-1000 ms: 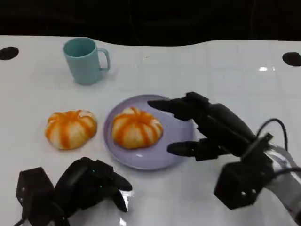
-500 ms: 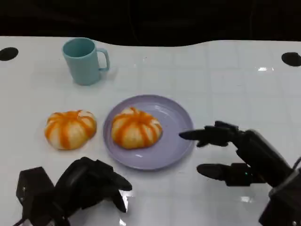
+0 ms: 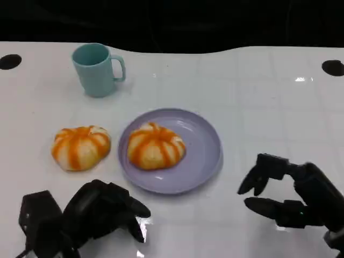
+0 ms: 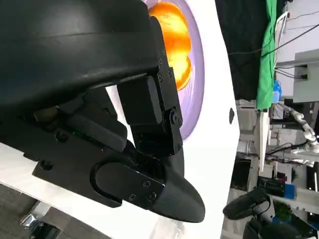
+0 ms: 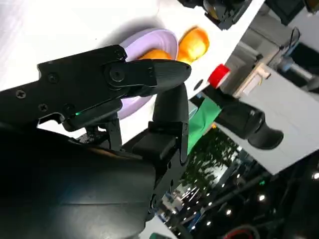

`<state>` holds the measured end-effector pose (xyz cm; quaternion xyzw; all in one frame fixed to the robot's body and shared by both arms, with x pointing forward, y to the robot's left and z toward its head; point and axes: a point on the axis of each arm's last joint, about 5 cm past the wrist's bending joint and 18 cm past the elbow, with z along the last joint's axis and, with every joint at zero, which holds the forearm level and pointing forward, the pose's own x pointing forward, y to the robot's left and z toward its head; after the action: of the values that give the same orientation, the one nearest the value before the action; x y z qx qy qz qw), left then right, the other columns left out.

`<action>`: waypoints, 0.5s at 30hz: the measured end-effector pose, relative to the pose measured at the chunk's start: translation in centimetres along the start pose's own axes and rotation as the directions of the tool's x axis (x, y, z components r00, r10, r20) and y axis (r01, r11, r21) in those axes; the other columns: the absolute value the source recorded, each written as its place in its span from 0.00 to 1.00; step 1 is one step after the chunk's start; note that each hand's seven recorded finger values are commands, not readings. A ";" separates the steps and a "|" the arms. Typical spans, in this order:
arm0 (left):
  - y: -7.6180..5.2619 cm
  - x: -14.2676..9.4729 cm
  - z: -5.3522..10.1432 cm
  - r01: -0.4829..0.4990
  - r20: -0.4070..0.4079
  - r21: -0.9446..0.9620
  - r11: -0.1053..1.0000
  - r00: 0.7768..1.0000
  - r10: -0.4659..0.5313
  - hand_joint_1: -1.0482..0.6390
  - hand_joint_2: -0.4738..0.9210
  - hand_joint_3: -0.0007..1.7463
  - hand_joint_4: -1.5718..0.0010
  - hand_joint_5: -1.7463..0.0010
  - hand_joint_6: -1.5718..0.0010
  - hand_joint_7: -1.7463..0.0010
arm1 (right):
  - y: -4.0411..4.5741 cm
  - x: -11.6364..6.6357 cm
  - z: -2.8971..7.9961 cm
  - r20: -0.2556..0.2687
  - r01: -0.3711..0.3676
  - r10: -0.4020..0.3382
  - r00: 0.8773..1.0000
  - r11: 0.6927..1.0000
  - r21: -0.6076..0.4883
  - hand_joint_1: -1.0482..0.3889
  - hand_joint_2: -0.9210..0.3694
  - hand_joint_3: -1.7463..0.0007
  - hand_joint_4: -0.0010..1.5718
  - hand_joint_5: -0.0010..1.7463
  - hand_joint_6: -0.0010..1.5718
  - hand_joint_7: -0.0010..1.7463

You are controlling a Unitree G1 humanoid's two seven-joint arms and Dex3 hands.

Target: Grasp the bread from the table and place it into the plate.

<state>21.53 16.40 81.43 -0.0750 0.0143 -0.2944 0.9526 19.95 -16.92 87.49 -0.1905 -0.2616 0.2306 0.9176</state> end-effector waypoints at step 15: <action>0.1 0.1 0.2 0.007 0.012 0.011 1.000 1.000 -0.007 0.00 1.00 0.02 0.15 0.54 0.00 0.96 | 0.91 -2.2 0.2 -0.071 -0.035 0.038 0.997 0.998 0.054 0.40 0.00 0.82 0.53 1.00 0.43 1.00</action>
<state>21.63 16.42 81.60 -0.0717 0.0067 -0.2973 0.9521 17.84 -17.30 86.34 -0.1791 -0.2188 0.2471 0.9268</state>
